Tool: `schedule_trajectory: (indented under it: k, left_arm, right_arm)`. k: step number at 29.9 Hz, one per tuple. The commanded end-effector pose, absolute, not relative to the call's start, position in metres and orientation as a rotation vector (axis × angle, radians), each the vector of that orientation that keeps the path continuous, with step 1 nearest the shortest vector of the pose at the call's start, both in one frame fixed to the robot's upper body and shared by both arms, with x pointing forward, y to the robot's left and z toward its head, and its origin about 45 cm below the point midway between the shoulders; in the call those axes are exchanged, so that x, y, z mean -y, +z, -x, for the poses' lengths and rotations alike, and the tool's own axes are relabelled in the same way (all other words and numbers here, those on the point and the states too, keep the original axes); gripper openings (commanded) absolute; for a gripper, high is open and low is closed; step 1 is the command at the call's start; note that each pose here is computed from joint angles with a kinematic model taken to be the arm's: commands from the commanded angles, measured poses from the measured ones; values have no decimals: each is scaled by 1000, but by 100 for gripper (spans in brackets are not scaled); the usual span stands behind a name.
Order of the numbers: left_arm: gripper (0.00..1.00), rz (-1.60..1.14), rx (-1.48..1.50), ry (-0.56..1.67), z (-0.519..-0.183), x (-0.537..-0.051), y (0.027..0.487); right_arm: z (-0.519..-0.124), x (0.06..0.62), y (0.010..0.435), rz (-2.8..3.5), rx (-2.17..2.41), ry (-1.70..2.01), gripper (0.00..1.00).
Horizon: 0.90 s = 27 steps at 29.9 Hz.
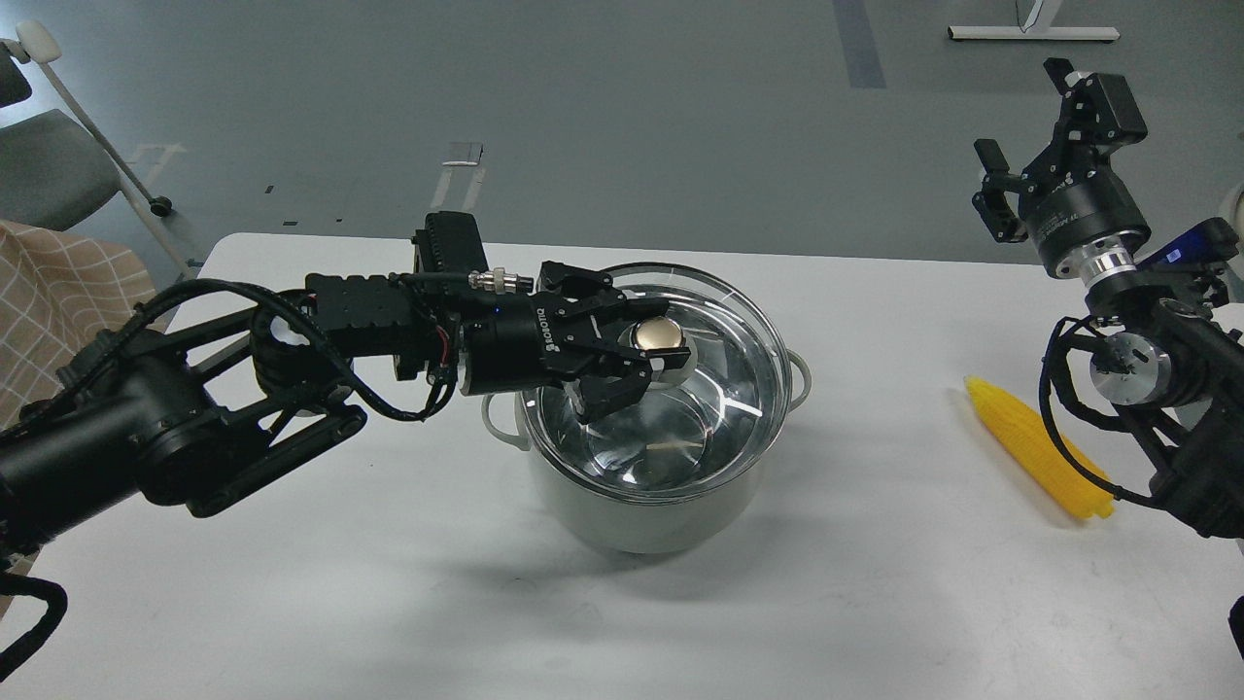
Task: Open pot and put corn in
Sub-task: 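Lift the glass lid off the pot with the left gripper, then lower the glass lid onto the table beside the pot and release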
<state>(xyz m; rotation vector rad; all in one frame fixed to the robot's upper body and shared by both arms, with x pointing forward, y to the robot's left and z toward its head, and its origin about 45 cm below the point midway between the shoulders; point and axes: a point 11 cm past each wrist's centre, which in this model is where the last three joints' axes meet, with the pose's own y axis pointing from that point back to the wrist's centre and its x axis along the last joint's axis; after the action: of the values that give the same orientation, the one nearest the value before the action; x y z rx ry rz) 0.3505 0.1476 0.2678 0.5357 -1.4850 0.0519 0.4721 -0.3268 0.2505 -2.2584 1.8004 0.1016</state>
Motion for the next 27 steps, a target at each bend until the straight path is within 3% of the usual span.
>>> schedule_trajectory:
  k: [1, 6, 14, 21, 27]
  left_arm:
    - [12, -566, 1571, 62, -365, -155, 299]
    - [12, -674, 1649, 86, -382, -190, 332]
    - [12, -997, 1639, 139, -382, -310, 350]
    - [12, -1117, 1449, 272, -351, -402, 304]
    - [12, -1150, 1334, 397, -331, -445, 256]
  right_arm:
    - [-472, 326, 251, 2259, -1798, 100, 100]
    - [-472, 327, 252, 2257, -1802, 98, 100]
    - [-473, 327, 251, 2257, -1802, 99, 100]
    - [-473, 326, 252, 2257, -1800, 99, 100]
    - [-472, 326, 250, 2258, -1803, 100, 100]
